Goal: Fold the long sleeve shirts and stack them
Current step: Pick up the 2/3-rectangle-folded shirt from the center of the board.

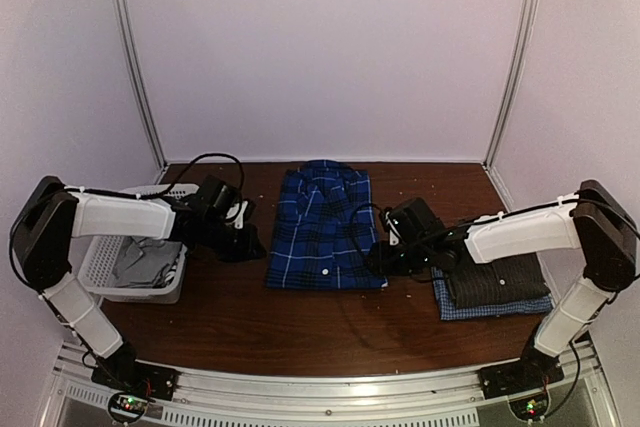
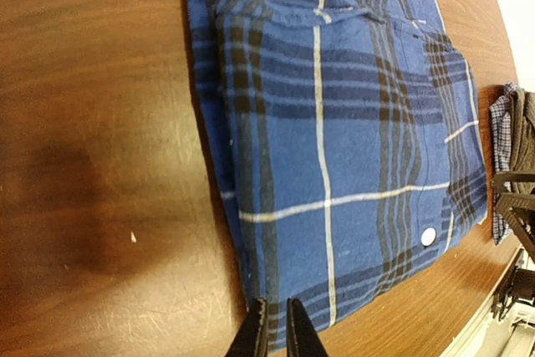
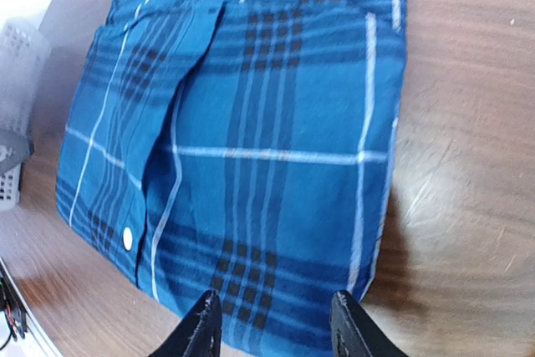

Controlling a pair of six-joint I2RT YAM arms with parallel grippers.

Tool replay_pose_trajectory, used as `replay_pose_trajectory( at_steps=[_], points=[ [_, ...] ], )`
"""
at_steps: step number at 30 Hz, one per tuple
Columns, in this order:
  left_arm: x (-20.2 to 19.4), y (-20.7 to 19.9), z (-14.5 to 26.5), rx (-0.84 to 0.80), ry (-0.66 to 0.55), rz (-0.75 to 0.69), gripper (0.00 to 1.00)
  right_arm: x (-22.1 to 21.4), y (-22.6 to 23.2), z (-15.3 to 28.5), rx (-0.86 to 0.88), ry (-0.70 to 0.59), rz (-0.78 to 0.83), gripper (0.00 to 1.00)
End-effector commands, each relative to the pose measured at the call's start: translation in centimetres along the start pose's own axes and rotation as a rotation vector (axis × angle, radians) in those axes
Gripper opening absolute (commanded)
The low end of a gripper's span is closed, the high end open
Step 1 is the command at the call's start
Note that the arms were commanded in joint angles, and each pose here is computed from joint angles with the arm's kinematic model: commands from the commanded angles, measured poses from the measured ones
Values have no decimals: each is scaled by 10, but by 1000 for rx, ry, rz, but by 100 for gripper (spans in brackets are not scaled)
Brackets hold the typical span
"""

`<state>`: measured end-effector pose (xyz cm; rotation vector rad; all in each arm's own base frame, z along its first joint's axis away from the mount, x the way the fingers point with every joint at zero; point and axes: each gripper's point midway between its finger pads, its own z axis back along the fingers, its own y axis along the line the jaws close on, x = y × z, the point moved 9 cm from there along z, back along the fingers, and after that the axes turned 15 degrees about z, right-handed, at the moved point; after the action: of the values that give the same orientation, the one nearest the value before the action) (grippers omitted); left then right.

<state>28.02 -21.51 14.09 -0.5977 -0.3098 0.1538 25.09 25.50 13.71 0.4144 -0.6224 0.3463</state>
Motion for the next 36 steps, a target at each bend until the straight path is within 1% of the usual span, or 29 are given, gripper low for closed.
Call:
replay_pose_trajectory(
  at_steps=[1, 7, 13, 21, 31, 36],
  points=[
    [-9, -1, 4, -86, -21, 4, 11, -14, 0, 9, -35, 4, -7, 46],
    [-23, 7, -7, -68, 19, -5, 11, -30, -9, 8, -56, 20, -33, 46],
    [-32, 17, -15, -10, 20, 3, 11, -38, -13, 2, -68, 31, -51, 46],
    [-44, 28, -25, 13, 50, 14, 11, -58, -20, -10, -74, 90, -67, 41],
    [-53, 26, -31, 20, 75, 10, 11, -64, -21, -10, -42, 77, -90, 38],
    [-51, 27, -24, 53, 48, 26, 12, -62, -19, -6, -28, 64, -94, 38]
  ],
)
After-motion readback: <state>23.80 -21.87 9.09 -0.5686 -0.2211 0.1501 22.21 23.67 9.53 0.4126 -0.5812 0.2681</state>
